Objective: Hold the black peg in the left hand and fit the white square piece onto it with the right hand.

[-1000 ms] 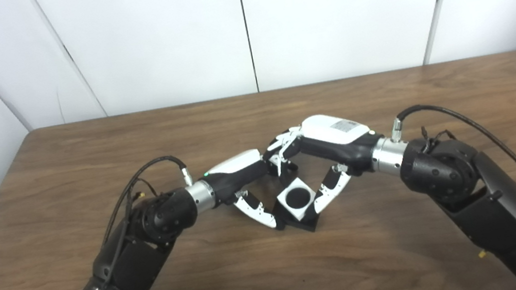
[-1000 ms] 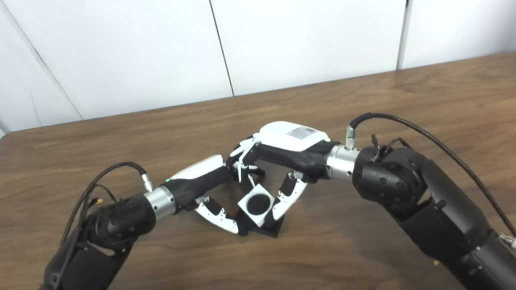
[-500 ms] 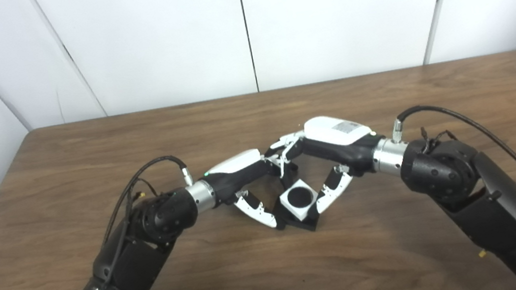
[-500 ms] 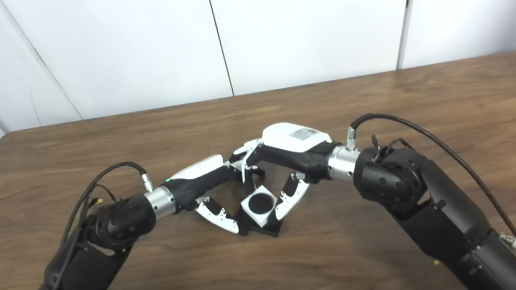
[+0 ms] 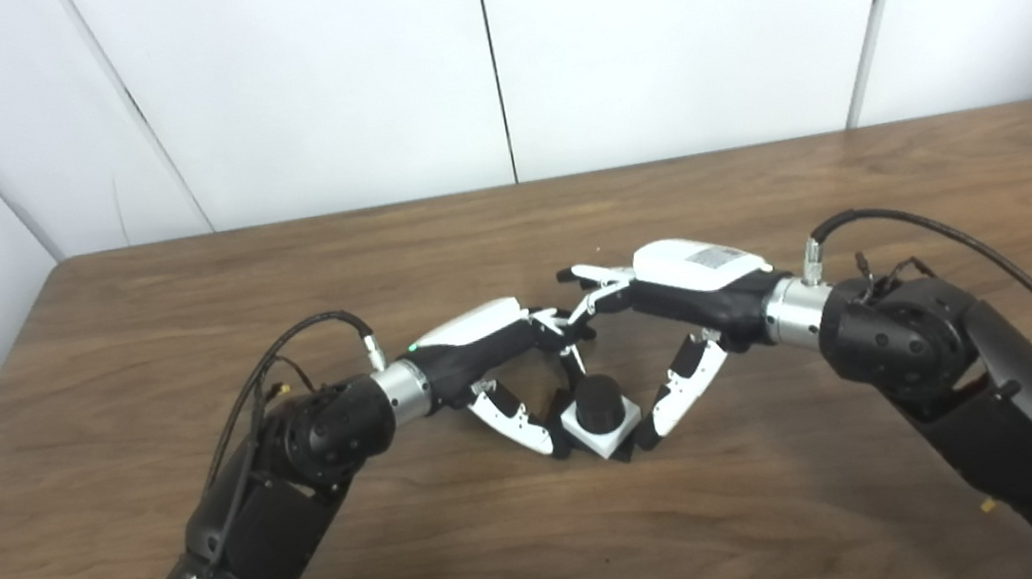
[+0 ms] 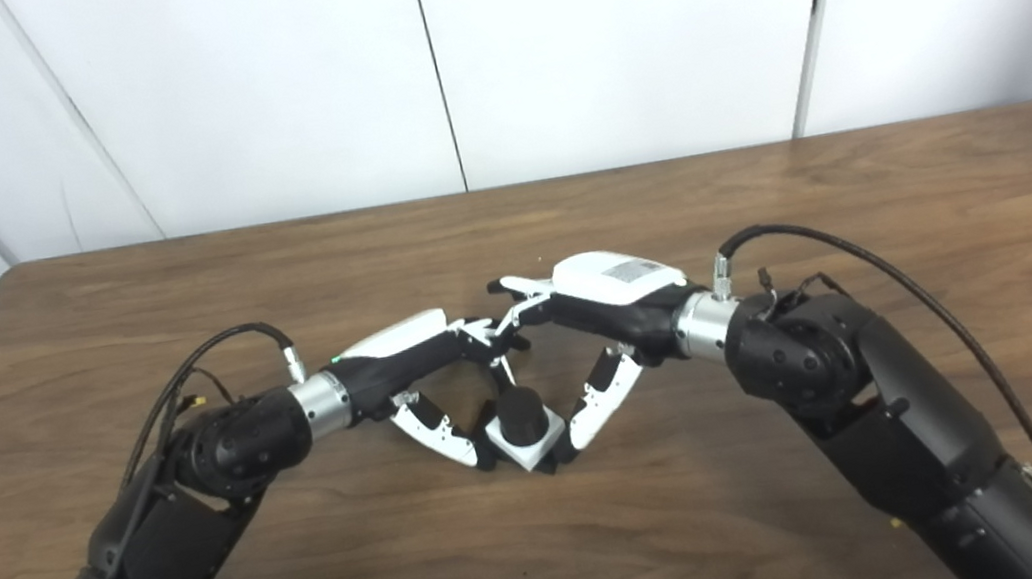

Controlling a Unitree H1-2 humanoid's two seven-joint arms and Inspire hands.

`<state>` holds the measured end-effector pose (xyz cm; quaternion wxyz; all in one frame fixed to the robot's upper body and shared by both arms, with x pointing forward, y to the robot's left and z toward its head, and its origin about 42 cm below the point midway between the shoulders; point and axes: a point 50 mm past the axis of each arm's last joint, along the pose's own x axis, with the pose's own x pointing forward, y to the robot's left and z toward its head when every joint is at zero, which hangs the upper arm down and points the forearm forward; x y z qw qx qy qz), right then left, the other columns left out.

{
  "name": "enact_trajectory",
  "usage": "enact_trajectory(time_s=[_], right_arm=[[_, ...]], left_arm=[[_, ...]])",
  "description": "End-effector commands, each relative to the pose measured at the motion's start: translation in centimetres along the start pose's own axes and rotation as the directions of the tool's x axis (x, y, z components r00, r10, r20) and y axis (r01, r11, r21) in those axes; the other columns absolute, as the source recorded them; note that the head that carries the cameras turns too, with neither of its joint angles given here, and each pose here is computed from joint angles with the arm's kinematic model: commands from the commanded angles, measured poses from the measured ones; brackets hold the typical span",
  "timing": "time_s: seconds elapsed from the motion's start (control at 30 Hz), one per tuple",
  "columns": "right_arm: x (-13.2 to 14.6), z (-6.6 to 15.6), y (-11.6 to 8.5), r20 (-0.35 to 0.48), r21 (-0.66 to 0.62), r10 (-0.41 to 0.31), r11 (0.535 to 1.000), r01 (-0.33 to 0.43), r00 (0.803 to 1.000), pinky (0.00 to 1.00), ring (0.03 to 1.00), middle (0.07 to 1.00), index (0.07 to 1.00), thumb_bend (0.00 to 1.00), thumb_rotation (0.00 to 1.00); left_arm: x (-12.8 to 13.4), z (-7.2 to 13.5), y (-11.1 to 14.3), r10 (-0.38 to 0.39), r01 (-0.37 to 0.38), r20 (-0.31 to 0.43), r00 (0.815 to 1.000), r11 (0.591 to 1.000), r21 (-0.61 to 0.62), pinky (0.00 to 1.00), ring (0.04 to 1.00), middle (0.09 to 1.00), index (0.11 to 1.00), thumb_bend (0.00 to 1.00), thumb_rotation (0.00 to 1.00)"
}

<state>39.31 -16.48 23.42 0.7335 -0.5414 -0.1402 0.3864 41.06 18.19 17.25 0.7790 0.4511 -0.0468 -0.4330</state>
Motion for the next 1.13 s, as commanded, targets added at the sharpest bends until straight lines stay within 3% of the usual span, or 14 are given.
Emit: enact_trajectory(time_s=[0.0,0.27,0.4,0.63,0.83,0.93,1.1], right_arm=[[-0.1,0.7,-2.8,0.032,-0.052,-0.058,0.997,0.060,0.998,0.91,0.957,1.000,1.000,1.00,0.40],[-1.2,-0.1,-4.4,0.013,-0.042,-0.092,0.995,0.093,0.996,0.92,0.970,0.995,0.990,0.96,0.39],[-2.1,-0.6,-5.5,-0.016,-0.069,-0.096,0.993,0.095,0.995,0.93,0.969,0.979,0.941,0.90,0.32],[-3.7,-1.7,-6.7,-0.049,-0.067,-0.121,0.991,0.118,0.991,0.88,0.937,0.927,0.857,0.84,0.19],[-5.3,-3.3,-7.3,-0.065,-0.009,-0.155,0.988,0.155,0.986,0.80,0.898,0.891,0.809,0.81,0.15],[-6.0,-3.8,-7.2,-0.085,0.027,-0.236,0.971,0.239,0.968,0.72,0.852,0.866,0.789,0.82,0.14],[-7.9,-4.6,-5.7,-0.156,0.118,-0.432,0.885,0.451,0.888,0.67,0.810,0.830,0.769,0.79,0.14]], left_arm=[[0.2,-1.3,-4.9,-0.202,0.197,-0.057,0.978,0.977,-0.078,1.00,0.991,0.917,0.489,0.52,0.08],[0.2,-1.5,-5.0,-0.202,0.197,-0.057,0.978,0.977,-0.080,0.98,0.982,0.915,0.489,0.52,0.08],[0.2,-1.5,-5.0,-0.202,0.197,-0.063,0.977,0.977,-0.080,0.99,0.985,0.916,0.489,0.52,0.08],[0.0,-1.6,-4.9,-0.204,0.199,-0.067,0.977,0.977,-0.072,1.00,0.991,0.919,0.489,0.52,0.08],[0.0,-1.7,-4.9,-0.204,0.200,-0.060,0.977,0.977,-0.072,0.97,0.979,0.919,0.489,0.52,0.08],[0.0,-1.7,-4.9,-0.202,0.197,-0.063,0.977,0.977,-0.076,0.98,0.982,0.916,0.489,0.52,0.08],[0.1,-1.9,-5.0,-0.200,0.195,-0.060,0.978,0.978,-0.080,0.98,0.978,0.916,0.489,0.52,0.08]])
